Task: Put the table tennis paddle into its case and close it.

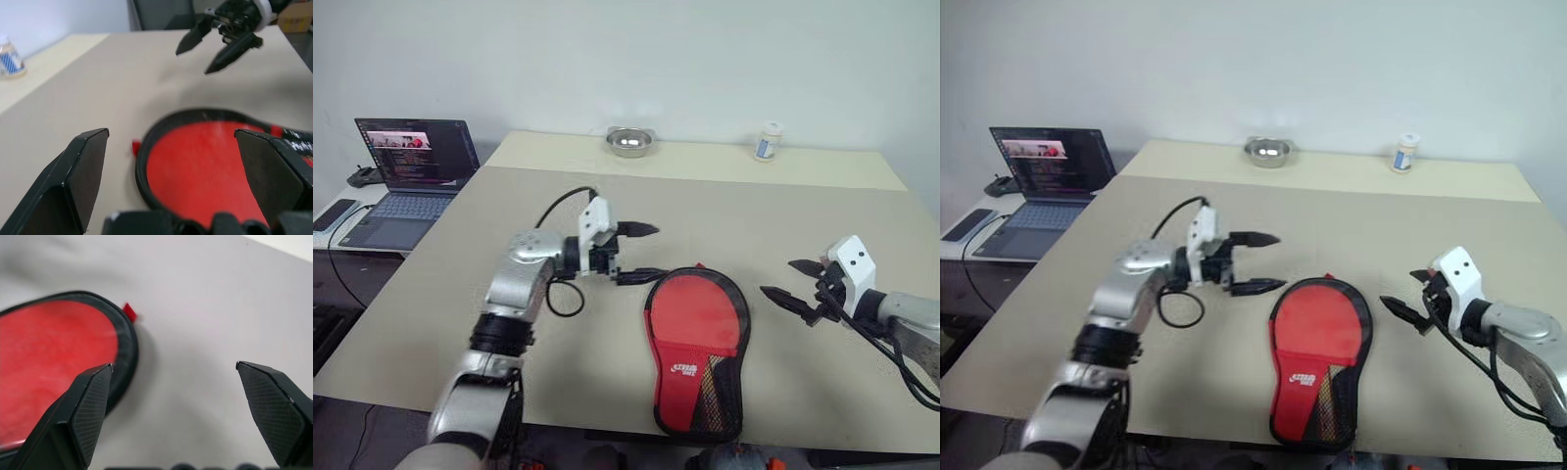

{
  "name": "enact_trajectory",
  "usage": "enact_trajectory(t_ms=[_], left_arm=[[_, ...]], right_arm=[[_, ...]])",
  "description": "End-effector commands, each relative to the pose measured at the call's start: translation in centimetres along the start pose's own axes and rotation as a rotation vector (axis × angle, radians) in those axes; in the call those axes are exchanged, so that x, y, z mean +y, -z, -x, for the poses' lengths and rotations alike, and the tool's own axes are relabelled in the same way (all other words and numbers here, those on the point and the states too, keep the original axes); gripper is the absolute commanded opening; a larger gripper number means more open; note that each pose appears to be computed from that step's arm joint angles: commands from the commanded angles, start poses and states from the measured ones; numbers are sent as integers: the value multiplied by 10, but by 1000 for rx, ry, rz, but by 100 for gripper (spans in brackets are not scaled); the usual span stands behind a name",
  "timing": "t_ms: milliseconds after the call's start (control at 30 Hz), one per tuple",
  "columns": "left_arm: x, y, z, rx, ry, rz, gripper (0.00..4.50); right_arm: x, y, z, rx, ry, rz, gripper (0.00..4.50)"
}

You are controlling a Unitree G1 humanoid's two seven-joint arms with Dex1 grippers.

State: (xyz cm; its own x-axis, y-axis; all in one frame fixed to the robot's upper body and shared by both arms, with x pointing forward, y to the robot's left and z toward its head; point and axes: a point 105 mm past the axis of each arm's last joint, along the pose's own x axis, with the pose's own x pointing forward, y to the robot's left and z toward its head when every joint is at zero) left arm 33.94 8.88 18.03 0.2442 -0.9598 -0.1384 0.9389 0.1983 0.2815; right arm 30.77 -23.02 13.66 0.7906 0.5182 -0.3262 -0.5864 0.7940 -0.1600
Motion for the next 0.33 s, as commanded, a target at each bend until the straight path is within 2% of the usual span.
enact_trajectory(t_ms=[33, 200, 333], left_arm=[[2, -16, 5, -44, -61, -48, 450], [5, 2, 10, -30, -146, -4, 450], [12, 6, -3, -57, -212, 15, 450]], right_arm=[[-14, 1, 11, 4, 5, 73, 445], [-18, 3, 13, 27, 8, 80, 445], [-24, 5, 17, 44, 20, 79, 445]])
